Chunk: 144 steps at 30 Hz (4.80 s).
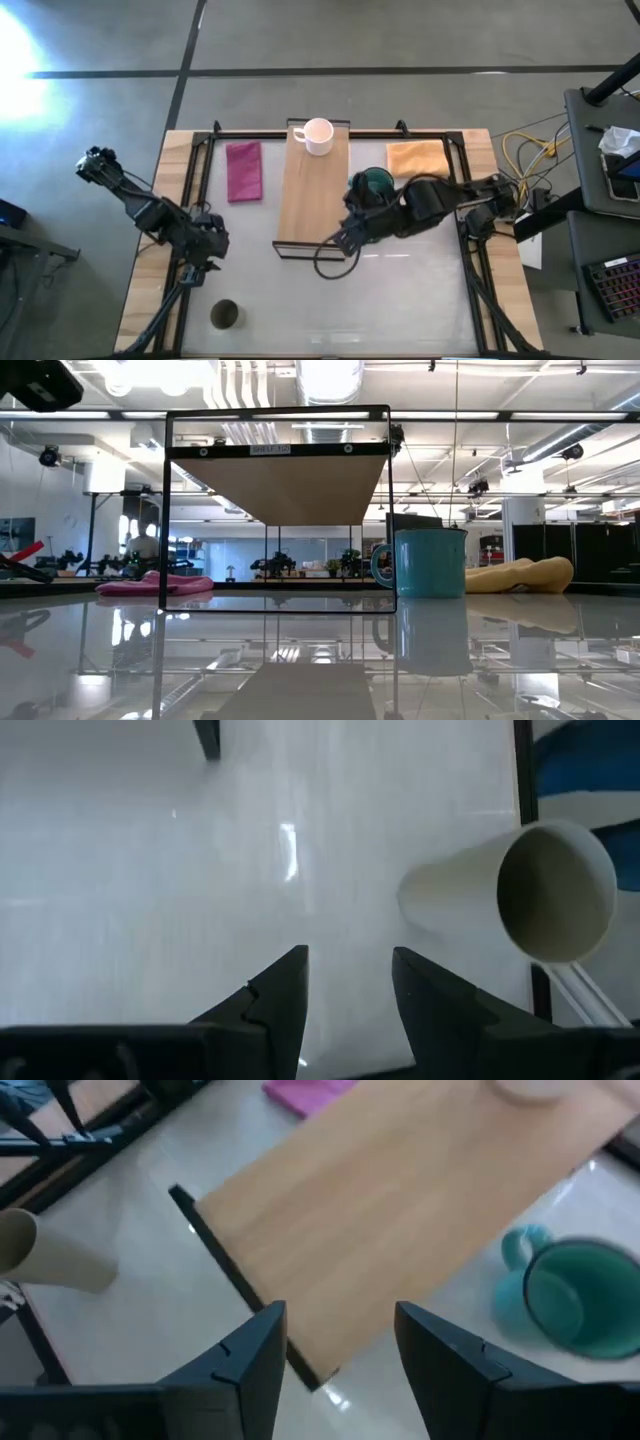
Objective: Stack small to large cups/mugs on shelf
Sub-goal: Put the blue mug on the shelf
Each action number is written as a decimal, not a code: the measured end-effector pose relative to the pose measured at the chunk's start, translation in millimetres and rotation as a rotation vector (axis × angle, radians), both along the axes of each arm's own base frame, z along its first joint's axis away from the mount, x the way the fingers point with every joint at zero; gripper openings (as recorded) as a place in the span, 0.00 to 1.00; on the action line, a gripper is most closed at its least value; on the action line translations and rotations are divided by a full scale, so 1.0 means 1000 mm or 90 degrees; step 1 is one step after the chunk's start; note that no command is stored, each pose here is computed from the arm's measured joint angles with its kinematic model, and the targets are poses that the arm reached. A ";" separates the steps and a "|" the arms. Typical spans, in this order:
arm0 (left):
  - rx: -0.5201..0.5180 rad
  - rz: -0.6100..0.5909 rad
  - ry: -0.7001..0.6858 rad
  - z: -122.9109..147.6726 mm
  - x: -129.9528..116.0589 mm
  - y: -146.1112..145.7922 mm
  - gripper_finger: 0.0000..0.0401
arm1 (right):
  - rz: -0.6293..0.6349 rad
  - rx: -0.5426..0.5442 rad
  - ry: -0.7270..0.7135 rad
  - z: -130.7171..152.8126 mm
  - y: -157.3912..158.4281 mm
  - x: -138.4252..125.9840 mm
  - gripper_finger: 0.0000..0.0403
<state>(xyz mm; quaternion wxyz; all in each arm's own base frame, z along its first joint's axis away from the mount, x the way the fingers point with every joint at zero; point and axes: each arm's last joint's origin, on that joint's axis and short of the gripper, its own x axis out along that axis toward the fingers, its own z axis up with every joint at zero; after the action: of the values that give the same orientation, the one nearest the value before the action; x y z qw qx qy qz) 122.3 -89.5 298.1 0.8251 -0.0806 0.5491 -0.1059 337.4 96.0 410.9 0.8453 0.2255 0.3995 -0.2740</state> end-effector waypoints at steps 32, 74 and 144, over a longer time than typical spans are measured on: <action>-0.052 0.252 -0.308 -0.006 -0.030 0.066 0.33 | -0.332 0.223 0.149 -0.135 -0.207 -0.098 0.45; -0.017 0.458 -0.391 -0.033 -0.071 0.088 0.33 | -0.300 0.254 0.205 -0.195 -0.217 -0.100 0.04; -0.030 0.473 -0.393 -0.032 -0.070 0.088 0.33 | -0.059 0.127 0.054 -0.037 -0.216 0.050 0.04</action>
<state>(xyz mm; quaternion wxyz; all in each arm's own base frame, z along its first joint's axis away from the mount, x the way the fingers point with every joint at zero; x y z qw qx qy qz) 52.0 -1.7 266.5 0.9296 -0.2546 0.2099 0.1644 387.0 -120.4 374.2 0.7872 0.3152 0.4495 -0.2809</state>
